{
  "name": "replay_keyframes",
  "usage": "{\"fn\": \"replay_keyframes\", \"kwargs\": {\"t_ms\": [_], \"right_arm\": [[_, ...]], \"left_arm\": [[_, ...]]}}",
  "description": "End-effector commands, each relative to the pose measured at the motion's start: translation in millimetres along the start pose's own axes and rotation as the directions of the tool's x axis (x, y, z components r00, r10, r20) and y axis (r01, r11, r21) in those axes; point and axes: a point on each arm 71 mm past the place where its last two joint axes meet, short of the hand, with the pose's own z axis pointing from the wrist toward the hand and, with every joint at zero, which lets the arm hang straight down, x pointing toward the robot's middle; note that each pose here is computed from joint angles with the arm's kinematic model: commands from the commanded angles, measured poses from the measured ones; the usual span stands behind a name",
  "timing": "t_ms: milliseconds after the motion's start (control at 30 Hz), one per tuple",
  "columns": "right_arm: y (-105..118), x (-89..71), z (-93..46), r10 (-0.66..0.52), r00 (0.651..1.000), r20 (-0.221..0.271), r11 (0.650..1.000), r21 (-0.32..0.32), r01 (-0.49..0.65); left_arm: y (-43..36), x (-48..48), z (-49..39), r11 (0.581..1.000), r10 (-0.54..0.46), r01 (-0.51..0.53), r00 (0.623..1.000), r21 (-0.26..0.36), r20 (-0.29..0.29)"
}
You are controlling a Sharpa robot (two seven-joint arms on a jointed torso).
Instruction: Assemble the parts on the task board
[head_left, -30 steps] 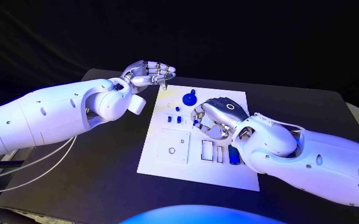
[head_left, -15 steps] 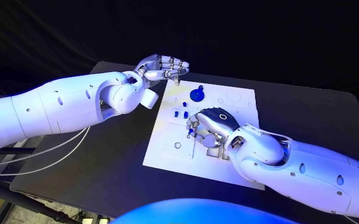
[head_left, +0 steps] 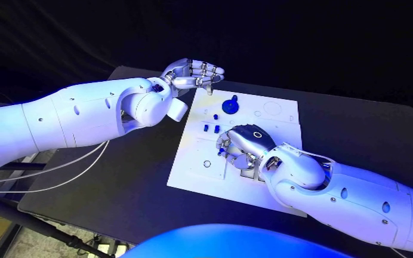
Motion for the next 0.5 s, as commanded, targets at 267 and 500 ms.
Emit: {"fn": "replay_keyframes", "kwargs": {"t_ms": [267,500], "right_arm": [[-1.5,4.0,1.0,-0.022,0.999,-0.031,1.000,-0.006,0.022],[-2.3,6.3,2.9,-0.030,0.999,-0.044,1.000,-0.002,0.030]], "left_arm": [[-1.7,2.1,0.4,1.000,-0.007,0.007,1.000,0.011,-0.008],[-1.7,2.1,0.3,1.000,-0.007,0.007,1.000,0.010,-0.008]]}}
